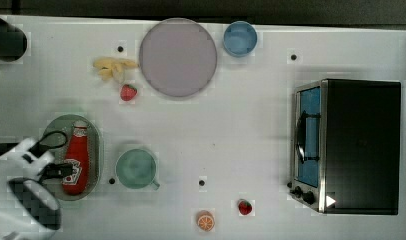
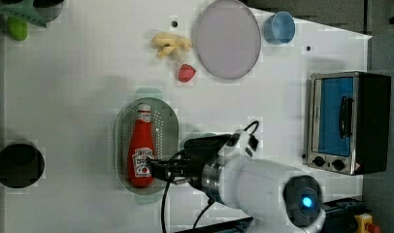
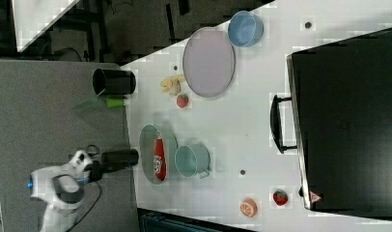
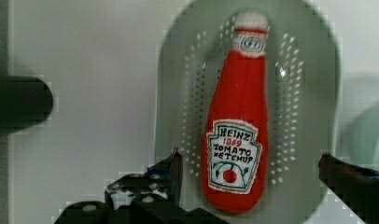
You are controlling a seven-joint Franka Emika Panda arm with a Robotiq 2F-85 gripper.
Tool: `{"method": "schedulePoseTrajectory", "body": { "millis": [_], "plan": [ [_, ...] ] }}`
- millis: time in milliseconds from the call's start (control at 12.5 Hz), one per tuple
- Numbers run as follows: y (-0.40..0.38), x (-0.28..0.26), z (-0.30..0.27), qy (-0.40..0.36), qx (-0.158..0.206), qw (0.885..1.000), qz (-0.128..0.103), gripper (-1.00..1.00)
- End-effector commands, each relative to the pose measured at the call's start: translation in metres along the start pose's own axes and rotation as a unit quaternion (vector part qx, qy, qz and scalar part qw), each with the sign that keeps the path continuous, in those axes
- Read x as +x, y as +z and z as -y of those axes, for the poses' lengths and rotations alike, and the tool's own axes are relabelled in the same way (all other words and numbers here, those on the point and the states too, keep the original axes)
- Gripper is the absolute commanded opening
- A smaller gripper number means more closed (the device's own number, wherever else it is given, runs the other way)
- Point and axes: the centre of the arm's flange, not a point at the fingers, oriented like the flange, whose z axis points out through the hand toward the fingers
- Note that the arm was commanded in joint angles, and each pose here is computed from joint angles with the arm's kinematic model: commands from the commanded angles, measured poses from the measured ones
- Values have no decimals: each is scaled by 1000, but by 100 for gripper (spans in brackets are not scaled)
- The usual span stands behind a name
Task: Pick ketchup from strainer and place it on the table
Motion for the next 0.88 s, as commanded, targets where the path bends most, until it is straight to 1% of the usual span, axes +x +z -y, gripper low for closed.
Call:
{"method": "schedulePoseTrajectory", "body": {
  "millis": [80,320,480,640,880],
  "plan": [
    [41,-9,-17,47,8,999,18,100],
    [77,-11,-15,50,30,998,36,100],
    [97,-12,-15,62,36,997,42,100],
    [115,-14,-18,69,32,996,43,100],
    [133,-11,-22,66,26,997,38,100]
  ]
}}
